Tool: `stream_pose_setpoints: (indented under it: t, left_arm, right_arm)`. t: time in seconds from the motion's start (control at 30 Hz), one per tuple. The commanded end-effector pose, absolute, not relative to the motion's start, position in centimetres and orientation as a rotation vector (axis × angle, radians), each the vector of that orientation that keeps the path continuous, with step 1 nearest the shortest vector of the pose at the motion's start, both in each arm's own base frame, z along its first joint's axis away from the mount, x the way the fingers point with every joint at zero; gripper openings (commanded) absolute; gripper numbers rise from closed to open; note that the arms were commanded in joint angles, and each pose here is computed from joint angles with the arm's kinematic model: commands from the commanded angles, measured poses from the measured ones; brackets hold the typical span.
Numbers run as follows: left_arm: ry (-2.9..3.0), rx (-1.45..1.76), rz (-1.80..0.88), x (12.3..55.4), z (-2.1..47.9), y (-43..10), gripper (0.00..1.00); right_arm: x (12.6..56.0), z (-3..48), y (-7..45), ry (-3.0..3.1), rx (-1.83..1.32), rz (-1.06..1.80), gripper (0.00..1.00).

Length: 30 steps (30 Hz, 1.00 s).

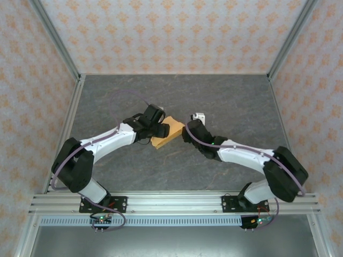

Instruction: Fold the paper box

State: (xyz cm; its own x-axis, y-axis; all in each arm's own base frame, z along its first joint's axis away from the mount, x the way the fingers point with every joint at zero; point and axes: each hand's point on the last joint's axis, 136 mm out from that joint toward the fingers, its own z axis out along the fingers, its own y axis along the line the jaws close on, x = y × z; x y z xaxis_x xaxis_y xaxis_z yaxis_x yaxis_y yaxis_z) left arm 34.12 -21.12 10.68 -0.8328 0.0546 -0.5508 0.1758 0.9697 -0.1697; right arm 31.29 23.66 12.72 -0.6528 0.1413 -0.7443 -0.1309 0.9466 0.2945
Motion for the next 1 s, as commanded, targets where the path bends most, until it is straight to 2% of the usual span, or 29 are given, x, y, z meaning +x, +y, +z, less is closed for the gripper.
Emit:
stream_pose_setpoints:
  t: [0.0,0.2,0.47,0.7,0.97]
  left_arm:
    - [2.559,0.171,-0.245,33.9,9.4,-21.0,0.59]
    - [2.555,0.19,-0.219,33.7,9.0,-21.0,0.59]
    - [2.577,0.189,-0.196,33.4,7.0,-20.9,0.58]
    - [2.588,0.19,-0.185,33.1,6.0,-21.0,0.58]
    - [2.616,0.195,-0.157,32.9,4.3,-20.9,0.57]
  right_arm:
    - [29.8,13.0,21.5,2.316,-0.069,0.364,0.31]
    - [31.7,15.1,23.0,2.375,-0.113,0.534,0.39]
    - [35.0,12.5,26.3,2.502,-0.099,0.705,0.43]
    - [36.3,9.0,28.6,2.596,-0.118,0.754,0.43]
    - [36.1,4.3,28.7,2.686,-0.114,0.722,0.35]
